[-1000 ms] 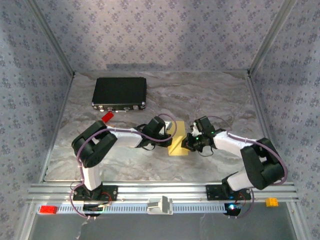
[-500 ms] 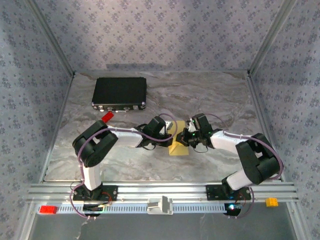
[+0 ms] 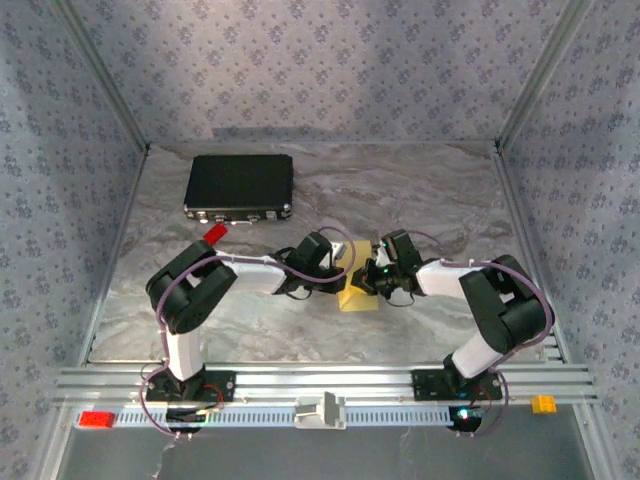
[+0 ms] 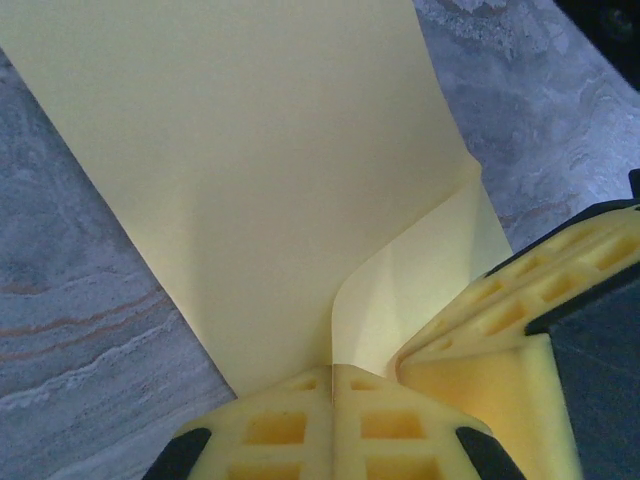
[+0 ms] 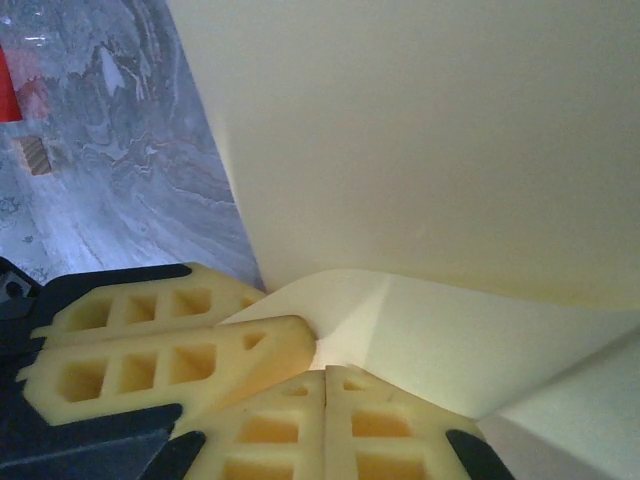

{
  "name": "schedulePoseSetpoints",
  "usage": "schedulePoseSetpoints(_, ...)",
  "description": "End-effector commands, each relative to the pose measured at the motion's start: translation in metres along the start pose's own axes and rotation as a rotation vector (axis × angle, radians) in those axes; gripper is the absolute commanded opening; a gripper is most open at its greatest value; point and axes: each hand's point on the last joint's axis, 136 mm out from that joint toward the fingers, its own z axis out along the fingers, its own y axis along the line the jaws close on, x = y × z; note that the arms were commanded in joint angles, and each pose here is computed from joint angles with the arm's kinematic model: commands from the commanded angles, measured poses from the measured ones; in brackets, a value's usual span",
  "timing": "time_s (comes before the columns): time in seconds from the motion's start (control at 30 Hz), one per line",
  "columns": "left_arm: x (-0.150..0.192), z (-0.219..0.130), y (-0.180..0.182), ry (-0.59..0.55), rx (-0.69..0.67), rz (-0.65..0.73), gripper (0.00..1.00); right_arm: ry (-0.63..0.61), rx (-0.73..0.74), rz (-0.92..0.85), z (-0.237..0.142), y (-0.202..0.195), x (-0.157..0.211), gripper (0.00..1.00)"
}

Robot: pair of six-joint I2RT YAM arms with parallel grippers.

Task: Fold a paper plane with a square sheet of paper (pick it up from the middle)
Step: Fold the triangle a second time at the center of the table.

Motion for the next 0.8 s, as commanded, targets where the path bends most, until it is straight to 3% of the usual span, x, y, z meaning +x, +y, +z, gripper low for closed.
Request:
schedulePoseSetpoints(0.0,0.013,0.007,0.011,0.055,-0.033,0.0,0.04,0.006,0.021,0.018,0.001,-0.015,0.005,0.01)
schedulePoseSetpoints(0.43,0.016,0.006,0.014,0.063,-0.039,-0.006,0.04,-0.039,-0.032,-0.028,-0.018,0.013,-0.018,0.02)
schedulePoseSetpoints(0.77,0.016,0.006,0.015,0.062,-0.039,-0.009,0.04,-0.02,0.055,0.06,-0.003,-0.036,-0.013,0.02)
